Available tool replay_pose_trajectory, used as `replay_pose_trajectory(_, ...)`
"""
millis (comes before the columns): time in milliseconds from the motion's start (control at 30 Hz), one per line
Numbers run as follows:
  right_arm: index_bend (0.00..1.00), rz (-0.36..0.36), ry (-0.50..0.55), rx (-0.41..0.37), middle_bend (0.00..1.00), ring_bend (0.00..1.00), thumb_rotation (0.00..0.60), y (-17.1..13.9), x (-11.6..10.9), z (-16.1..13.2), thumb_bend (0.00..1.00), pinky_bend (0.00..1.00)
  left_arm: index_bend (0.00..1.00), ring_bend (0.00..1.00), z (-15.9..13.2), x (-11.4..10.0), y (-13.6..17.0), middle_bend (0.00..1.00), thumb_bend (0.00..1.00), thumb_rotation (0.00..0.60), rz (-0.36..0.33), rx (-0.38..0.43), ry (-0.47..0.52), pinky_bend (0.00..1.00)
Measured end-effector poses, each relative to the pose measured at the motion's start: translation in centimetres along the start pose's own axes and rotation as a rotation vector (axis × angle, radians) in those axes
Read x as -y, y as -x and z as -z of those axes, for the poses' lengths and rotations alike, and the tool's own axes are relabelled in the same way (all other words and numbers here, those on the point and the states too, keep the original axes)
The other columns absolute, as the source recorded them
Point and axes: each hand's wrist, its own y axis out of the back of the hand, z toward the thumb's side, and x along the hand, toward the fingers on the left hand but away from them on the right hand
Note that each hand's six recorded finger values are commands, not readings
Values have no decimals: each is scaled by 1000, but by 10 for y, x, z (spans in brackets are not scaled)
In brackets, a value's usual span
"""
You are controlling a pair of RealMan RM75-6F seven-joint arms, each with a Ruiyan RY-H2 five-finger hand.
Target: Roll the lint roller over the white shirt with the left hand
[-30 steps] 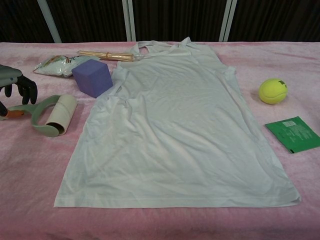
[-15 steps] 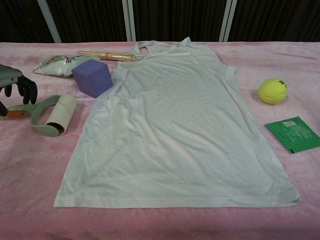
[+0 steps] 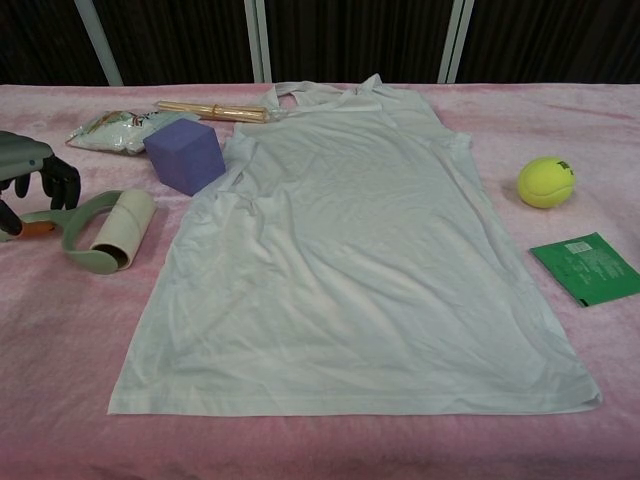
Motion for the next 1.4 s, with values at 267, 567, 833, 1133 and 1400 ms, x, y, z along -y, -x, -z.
replay_pose_trajectory(267, 149, -3, 3, 1, 15, 153, 600, 0, 0, 0, 262, 208, 557, 409, 2, 2, -1, 572, 532, 600, -6, -11, -43, 554)
replay_pose_trajectory(567, 155, -1, 5, 3, 15, 154, 600, 0, 0, 0, 263, 208, 588, 431, 2, 1, 0, 597, 558, 600, -48, -24, -16, 590)
replay_pose_trajectory(833, 155, -2, 6, 4, 15, 154, 600, 0, 0, 0, 263, 208, 602, 437, 4, -12, 7, 602, 559, 600, -148, -15, 99, 608)
replay_pose_trajectory(1133, 156, 0, 4, 7, 15, 154, 600, 0, 0, 0, 263, 209, 604, 437, 8, -20, 18, 606, 558, 600, -231, 29, 210, 608)
replay_pose_trajectory(1400, 156, 1, 2, 7, 15, 154, 600, 0, 0, 0, 263, 209, 601, 437, -10, -39, 13, 603, 558, 600, -282, 113, 283, 608)
